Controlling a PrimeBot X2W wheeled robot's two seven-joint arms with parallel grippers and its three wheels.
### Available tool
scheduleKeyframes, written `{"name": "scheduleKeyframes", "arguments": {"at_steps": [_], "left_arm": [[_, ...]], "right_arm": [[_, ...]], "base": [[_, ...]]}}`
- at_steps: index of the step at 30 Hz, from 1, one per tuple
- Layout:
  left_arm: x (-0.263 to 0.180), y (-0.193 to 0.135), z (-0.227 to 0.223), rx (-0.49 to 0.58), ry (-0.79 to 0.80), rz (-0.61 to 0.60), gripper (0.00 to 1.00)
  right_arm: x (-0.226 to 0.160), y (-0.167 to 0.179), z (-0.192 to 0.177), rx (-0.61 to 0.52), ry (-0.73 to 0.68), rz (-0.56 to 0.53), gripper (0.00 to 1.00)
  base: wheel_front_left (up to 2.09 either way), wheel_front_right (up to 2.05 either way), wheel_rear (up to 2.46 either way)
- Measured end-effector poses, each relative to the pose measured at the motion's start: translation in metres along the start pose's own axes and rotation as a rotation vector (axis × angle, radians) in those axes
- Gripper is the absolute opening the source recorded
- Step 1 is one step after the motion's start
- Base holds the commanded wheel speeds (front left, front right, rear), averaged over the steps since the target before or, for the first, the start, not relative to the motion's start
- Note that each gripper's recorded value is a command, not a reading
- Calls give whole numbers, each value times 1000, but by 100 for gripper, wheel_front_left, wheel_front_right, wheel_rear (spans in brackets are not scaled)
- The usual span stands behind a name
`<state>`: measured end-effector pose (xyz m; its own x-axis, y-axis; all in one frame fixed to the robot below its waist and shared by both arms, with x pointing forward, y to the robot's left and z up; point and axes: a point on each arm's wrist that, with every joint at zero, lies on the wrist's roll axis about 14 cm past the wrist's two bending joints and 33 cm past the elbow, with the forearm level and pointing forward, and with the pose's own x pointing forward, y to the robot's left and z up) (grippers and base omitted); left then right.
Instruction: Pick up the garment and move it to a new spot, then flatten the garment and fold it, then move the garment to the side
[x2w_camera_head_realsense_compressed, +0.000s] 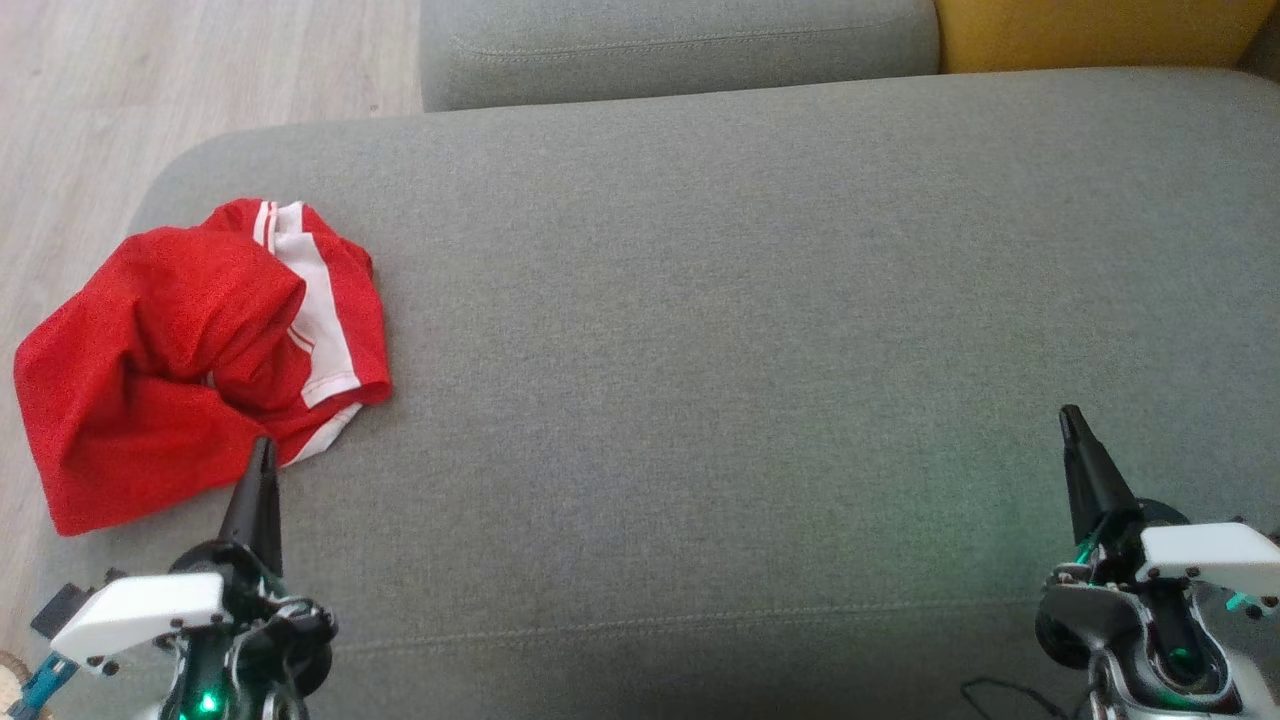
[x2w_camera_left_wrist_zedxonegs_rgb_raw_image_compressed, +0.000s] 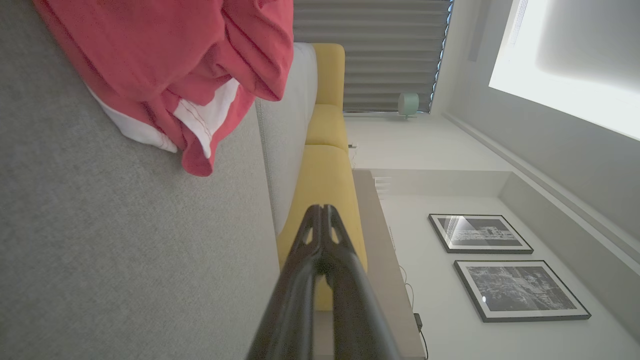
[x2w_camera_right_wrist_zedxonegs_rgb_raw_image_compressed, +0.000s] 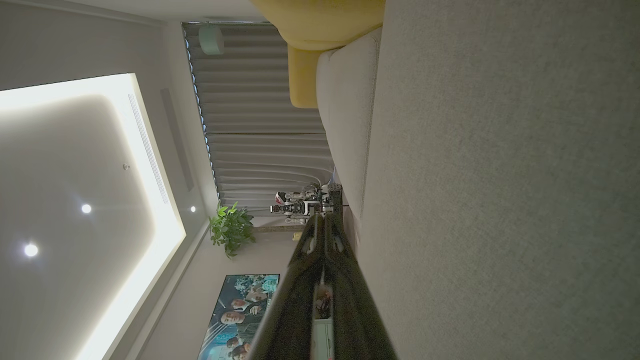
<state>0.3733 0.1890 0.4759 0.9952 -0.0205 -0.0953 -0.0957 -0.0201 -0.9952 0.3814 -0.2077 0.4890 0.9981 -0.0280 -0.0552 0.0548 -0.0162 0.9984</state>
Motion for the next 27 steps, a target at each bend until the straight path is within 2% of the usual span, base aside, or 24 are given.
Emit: {"name": "scheduleKeyframes", "arguments": {"at_steps": [27], "left_arm": [[0,0,0,0,0,0,0]], "right_arm": [[0,0,0,0,0,0,0]], "base": [[0,0,0]]}}
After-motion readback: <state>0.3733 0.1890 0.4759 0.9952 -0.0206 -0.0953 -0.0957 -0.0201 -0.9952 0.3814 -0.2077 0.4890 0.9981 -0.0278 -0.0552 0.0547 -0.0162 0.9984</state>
